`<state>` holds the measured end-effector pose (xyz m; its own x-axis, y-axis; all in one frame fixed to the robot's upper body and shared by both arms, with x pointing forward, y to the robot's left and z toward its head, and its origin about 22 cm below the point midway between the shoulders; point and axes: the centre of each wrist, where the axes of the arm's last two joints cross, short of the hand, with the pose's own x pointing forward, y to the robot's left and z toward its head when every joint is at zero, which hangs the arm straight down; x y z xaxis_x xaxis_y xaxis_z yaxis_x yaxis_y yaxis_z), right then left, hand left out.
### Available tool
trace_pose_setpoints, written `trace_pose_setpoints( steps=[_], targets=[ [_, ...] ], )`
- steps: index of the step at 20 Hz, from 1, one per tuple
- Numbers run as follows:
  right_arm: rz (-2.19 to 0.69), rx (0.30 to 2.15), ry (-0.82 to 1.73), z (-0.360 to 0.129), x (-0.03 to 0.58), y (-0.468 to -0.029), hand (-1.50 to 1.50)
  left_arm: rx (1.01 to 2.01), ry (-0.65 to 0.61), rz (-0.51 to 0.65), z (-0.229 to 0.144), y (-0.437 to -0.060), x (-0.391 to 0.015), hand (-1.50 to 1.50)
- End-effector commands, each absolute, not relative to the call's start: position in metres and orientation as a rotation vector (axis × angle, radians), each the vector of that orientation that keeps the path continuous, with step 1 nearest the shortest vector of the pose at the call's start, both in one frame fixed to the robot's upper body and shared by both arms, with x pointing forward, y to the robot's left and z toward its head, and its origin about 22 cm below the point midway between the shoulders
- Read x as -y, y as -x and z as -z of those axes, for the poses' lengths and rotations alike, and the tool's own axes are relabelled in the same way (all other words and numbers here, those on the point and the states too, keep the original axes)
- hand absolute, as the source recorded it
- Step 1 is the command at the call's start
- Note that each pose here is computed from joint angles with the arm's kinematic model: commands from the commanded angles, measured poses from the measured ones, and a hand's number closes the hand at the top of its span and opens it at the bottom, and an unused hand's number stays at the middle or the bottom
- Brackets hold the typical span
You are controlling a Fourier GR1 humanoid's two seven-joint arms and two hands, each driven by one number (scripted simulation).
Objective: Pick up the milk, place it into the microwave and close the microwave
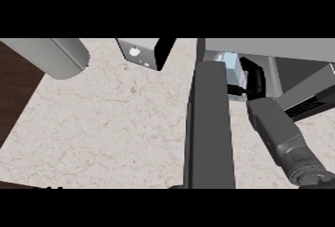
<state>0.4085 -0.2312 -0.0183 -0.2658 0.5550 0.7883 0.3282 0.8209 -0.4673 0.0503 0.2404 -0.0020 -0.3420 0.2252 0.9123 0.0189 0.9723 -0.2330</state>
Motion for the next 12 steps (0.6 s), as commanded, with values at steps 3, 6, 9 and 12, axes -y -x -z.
trace_pose_setpoints(
  steps=[3, 6, 9, 12],
  targets=[
    [-0.159, 1.962, 0.663, 0.004, 0.227, -0.418, 1.5, 1.924, 0.171, -0.213, 0.0, -0.051, -0.241, -1.5],
    [-0.154, 1.992, 0.759, -0.014, 0.226, -0.428, 1.5, 1.886, 0.191, -0.185, 0.007, -0.05, -0.245, -1.5],
    [-0.172, 1.989, 0.885, -0.013, 0.224, -0.428, 1.5, 1.906, 0.191, -0.197, 0.007, -0.058, -0.245, -1.5],
    [-0.118, 1.949, 0.986, -0.015, 0.233, -0.428, 1.5, 1.891, 0.183, -0.199, 0.008, -0.053, -0.247, -1.5]
  ],
)
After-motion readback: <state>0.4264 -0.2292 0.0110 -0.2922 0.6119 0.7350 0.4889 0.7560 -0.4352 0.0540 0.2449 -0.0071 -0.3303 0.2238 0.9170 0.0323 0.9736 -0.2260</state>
